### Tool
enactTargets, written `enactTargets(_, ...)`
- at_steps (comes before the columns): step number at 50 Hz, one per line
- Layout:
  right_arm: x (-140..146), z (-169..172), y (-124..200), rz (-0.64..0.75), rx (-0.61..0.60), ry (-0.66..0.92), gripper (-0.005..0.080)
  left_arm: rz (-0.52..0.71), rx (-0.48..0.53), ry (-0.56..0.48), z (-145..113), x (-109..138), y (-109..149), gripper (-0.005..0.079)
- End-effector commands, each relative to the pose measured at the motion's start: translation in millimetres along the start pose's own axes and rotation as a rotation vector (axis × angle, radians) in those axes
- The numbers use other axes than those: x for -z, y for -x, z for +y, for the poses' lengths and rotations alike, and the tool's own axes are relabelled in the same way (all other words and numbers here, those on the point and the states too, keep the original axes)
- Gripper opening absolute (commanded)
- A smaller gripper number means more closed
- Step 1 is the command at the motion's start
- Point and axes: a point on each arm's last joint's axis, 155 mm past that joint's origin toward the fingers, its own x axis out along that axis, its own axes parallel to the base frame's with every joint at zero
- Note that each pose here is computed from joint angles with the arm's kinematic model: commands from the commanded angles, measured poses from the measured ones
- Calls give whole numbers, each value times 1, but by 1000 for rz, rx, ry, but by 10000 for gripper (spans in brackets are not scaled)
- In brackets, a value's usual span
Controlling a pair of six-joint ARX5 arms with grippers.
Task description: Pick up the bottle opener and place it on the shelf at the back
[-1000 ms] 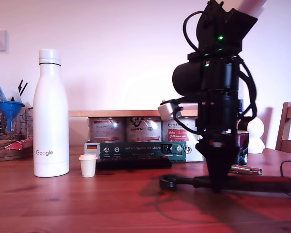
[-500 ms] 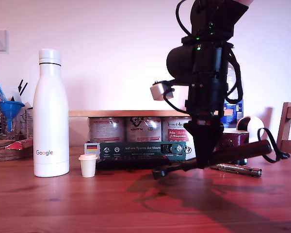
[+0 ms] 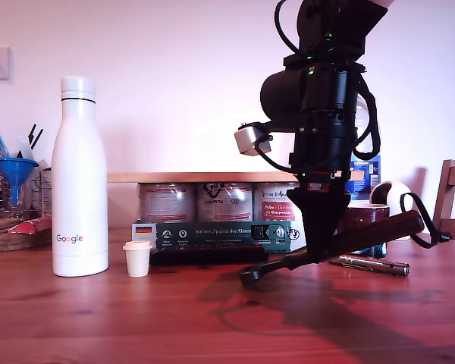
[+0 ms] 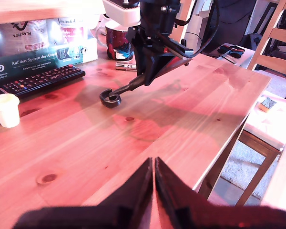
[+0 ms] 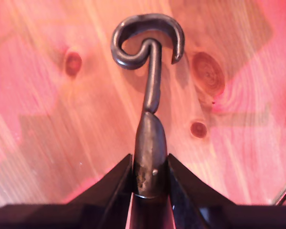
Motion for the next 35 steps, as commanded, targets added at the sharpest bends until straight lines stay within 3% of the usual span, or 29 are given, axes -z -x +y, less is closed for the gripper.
enactTargets(1,-11,-2,8,-33,18,7,-13,12,6,-3,0,6,-1,-24)
enactTargets(35,-31,-7,30,-122,33,-24,-13,12,6,-3,0,6,-1,-24)
